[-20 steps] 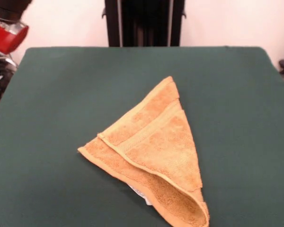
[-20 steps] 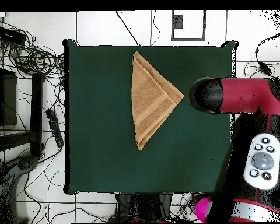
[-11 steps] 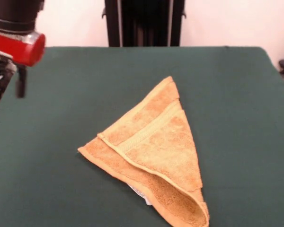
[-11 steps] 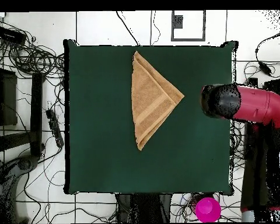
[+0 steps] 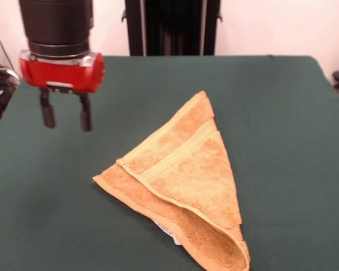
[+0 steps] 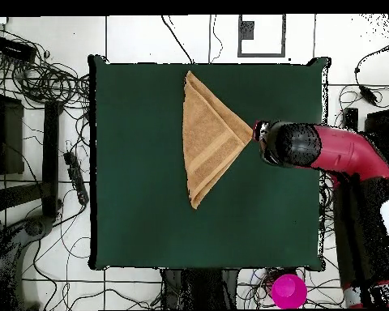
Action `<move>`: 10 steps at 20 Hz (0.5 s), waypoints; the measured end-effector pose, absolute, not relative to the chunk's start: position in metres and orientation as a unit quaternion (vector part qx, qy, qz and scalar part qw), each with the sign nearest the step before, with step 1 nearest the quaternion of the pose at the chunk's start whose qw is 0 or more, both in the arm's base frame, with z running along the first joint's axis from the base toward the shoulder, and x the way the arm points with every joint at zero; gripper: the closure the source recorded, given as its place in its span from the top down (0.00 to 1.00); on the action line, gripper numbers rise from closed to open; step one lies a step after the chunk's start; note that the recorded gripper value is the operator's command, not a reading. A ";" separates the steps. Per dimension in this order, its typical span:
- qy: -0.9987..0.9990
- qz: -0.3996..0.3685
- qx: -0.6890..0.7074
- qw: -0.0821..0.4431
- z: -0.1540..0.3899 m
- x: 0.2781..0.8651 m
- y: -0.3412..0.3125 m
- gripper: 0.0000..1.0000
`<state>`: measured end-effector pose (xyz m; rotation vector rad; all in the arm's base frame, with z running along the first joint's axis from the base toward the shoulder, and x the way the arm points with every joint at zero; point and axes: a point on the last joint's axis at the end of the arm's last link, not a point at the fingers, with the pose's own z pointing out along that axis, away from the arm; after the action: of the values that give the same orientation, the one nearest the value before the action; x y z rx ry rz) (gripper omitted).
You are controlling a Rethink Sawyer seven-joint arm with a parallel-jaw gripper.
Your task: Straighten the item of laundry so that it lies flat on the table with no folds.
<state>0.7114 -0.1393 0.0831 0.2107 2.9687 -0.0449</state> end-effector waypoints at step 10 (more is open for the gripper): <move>0.995 0.024 0.042 0.086 0.082 0.719 -0.090 1.00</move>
<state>0.7188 -0.0901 0.0815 0.1250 2.9662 0.0715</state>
